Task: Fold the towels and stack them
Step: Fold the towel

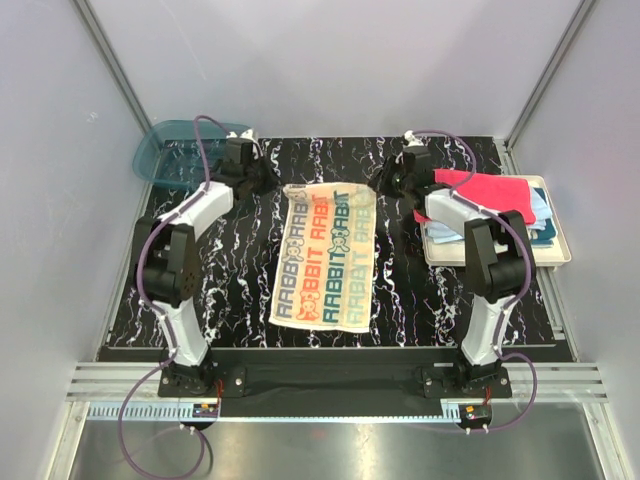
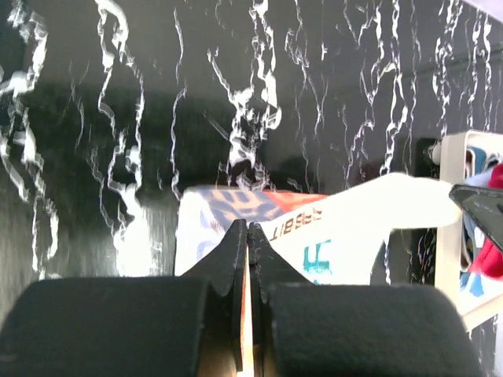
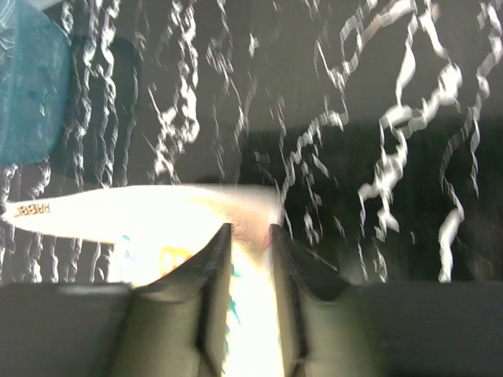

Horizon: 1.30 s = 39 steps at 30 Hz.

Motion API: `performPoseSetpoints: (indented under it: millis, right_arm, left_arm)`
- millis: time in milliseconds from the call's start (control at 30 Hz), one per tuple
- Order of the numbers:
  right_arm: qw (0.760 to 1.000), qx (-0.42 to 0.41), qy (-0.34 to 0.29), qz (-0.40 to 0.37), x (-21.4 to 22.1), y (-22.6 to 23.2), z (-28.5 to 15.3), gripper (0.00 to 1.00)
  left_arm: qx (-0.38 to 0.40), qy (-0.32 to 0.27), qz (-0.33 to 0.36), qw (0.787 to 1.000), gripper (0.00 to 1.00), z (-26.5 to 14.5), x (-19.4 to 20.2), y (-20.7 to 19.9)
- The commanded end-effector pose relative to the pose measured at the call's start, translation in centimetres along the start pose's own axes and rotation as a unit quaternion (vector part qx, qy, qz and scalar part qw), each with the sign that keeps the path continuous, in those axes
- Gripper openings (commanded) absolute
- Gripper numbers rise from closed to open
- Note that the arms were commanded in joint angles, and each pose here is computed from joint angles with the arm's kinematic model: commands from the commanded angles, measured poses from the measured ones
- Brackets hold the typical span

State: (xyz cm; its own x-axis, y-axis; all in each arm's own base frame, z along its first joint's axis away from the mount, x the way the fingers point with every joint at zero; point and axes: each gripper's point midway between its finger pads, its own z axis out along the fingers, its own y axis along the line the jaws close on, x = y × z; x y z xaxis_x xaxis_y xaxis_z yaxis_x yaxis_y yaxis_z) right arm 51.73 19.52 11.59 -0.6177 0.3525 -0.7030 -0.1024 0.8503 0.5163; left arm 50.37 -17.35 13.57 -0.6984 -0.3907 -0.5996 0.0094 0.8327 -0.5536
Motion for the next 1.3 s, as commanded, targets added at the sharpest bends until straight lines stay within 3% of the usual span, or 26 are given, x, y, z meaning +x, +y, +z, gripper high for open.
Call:
performPoseSetpoints:
  millis: [0, 133, 167, 233, 567, 867, 1267]
  right_arm:
    - [0.999, -0.007, -0.038, -0.034, -0.5, 1.6, -2.3, 0.36]
    - [1.000, 0.005, -0.008, -0.024, 4.2, -0.1, -4.1, 0.49]
    - [1.000, 0.016, -0.011, -0.021, 4.6, -0.7, -4.5, 0.50]
    - [0.999, 0.034, -0.003, -0.005, 5.6, -1.5, -5.6, 0.50]
    - [0.996, 0.076, 0.054, -0.013, 4.5, 0.2, -5.3, 0.49]
    - [0.987, 0.070, 0.134, -0.059, 6.5, 2.3, -0.6, 0.50]
    - [0.977, 0.064, 0.188, -0.083, 8.9, 2.6, 0.7, 0.55]
  left_arm:
    - [0.018, -0.067, 0.006, 0.998, 0.00, -3.1, -1.0, -2.3]
    - [-0.007, -0.059, 0.001, 0.998, 0.00, -4.8, 3.6, -1.2]
    - [-0.025, -0.036, -0.011, 0.999, 0.00, -4.9, 6.4, 0.7]
    - [-0.020, -0.055, -0.013, 0.998, 0.00, -6.3, 6.8, 0.4]
    - [-0.078, 0.024, -0.002, 0.997, 0.00, -7.4, 15.3, 4.7]
    - [-0.087, 0.044, 0.007, 0.995, 0.00, -6.8, 16.5, 5.4]
    - [-0.077, 0.046, 0.005, 0.996, 0.00, -6.3, 15.8, 4.5]
